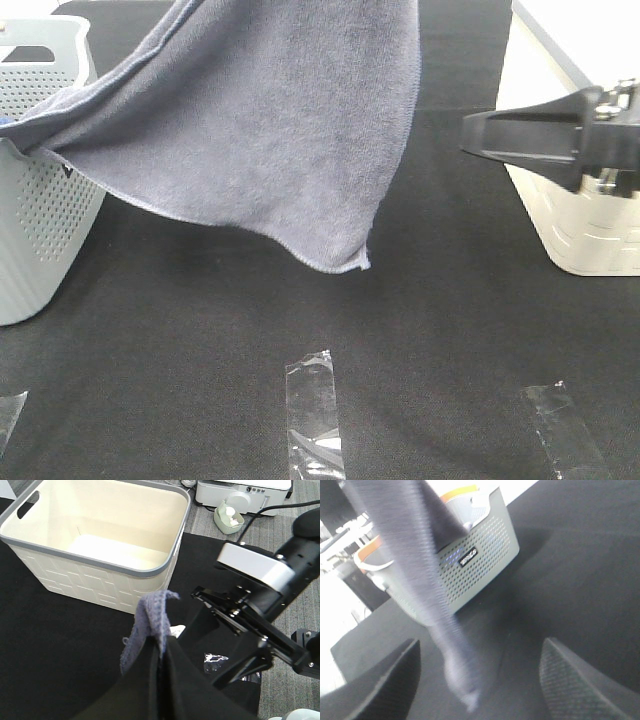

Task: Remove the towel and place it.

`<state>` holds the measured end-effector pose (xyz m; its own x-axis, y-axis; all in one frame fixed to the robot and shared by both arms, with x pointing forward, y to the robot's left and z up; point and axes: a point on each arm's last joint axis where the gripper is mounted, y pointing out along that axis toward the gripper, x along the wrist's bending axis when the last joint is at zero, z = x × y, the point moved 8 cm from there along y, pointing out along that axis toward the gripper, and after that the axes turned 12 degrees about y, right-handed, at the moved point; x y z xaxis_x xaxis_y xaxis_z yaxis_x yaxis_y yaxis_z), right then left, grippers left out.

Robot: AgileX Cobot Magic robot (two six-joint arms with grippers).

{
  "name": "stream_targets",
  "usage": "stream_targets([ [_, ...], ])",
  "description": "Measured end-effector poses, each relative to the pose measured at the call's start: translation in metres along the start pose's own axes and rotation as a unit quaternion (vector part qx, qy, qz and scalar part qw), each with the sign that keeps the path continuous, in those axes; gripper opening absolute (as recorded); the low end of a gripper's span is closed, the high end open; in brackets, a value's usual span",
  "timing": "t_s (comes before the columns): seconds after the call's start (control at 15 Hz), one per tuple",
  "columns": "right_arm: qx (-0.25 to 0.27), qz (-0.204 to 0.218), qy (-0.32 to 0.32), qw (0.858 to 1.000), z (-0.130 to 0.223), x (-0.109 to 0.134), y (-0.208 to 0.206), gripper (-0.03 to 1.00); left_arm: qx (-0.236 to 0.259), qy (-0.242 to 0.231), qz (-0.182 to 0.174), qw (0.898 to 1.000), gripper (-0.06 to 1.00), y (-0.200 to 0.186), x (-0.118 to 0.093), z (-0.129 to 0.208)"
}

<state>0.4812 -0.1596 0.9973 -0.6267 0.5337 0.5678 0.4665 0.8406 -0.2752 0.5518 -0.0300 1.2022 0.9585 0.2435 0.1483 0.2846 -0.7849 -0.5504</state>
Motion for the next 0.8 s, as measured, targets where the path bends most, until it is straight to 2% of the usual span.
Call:
stream_targets([
  [0.13, -0.011, -0.036, -0.001, 0.999, 0.001, -0.008, 0.011, 0.65, -0.004, -0.001, 0.004, 1.0, 0.0, 0.0, -0.001, -0.001],
  [0.47, 0.013, -0.097, -0.002, 0.995, 0.028, -0.028, 0.032, 0.65, -0.008, -0.001, 0.006, 1.0, 0.0, 0.0, -0.002, -0.003],
  [0.8, 0.022, -0.114, 0.001, 0.993, 0.042, -0.04, 0.04, 0.7, -0.028, -0.006, 0.005, 1.0, 0.0, 0.0, -0.002, -0.01],
])
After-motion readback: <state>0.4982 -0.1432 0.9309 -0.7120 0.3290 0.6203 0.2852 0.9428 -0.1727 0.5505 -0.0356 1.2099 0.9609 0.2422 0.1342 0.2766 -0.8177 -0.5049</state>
